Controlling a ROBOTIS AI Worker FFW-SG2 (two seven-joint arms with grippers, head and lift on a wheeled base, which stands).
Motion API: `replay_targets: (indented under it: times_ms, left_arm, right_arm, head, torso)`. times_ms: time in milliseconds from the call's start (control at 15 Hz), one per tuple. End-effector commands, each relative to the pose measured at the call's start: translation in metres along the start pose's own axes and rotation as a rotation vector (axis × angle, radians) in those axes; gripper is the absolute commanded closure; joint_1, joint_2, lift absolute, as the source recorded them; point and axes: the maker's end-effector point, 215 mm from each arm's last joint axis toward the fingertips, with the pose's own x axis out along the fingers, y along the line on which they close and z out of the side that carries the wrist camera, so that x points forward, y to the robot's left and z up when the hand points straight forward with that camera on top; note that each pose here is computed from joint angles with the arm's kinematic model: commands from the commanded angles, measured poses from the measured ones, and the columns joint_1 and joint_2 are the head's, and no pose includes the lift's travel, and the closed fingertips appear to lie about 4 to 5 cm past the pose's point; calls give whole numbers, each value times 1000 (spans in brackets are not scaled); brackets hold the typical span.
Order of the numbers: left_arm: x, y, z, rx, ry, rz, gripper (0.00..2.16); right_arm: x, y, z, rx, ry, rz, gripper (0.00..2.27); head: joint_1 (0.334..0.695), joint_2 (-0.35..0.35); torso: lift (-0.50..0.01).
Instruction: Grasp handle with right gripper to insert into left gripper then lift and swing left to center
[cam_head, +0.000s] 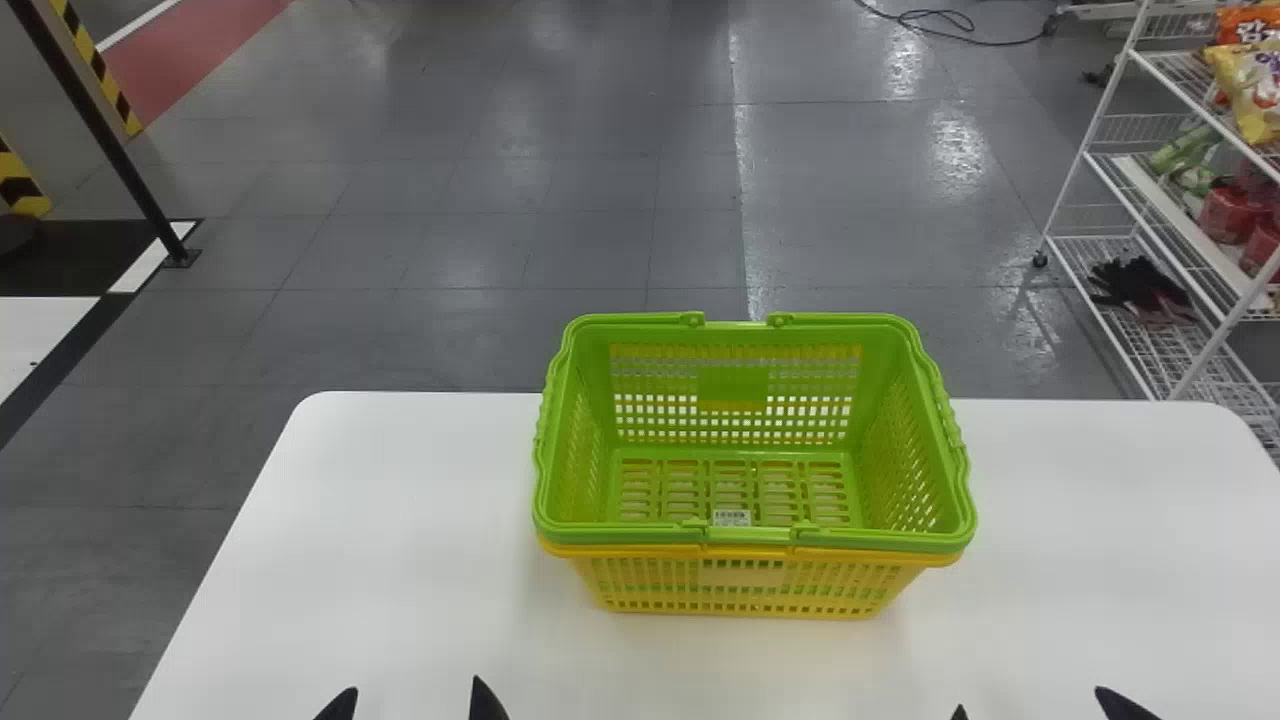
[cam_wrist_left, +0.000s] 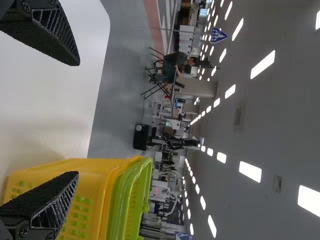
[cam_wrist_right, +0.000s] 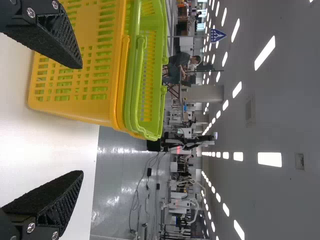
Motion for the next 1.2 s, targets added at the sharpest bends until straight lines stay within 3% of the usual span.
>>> replay_targets:
  times_ms: [0,467,733,867,1133]
  left_arm:
    - [-1,-2,5,-4,-19,-3,-2]
    - [-2,-8,14,6,-48,-15,19]
    - [11,-12,37,10,-84,-25,70]
    - [27,-12,52,39,-77,-39,73]
    - [70,-4,69,145,21,-86,73]
  right_arm:
    - [0,0,-1,1,3,-1,39]
    - [-1,0,-3,2,7,-1,39]
    - [-1,-1,-4,1,10,-3,39]
    - [-2,-2,-6,0,15,-4,39]
    - [-3,-3,-9,0,23,-5,39]
  head:
    - [695,93]
    - [695,88]
    - [695,79]
    - [695,77]
    - [695,78]
  torso:
    - [-93]
    - [-93]
    - [-93]
    - [-93]
    - [-93]
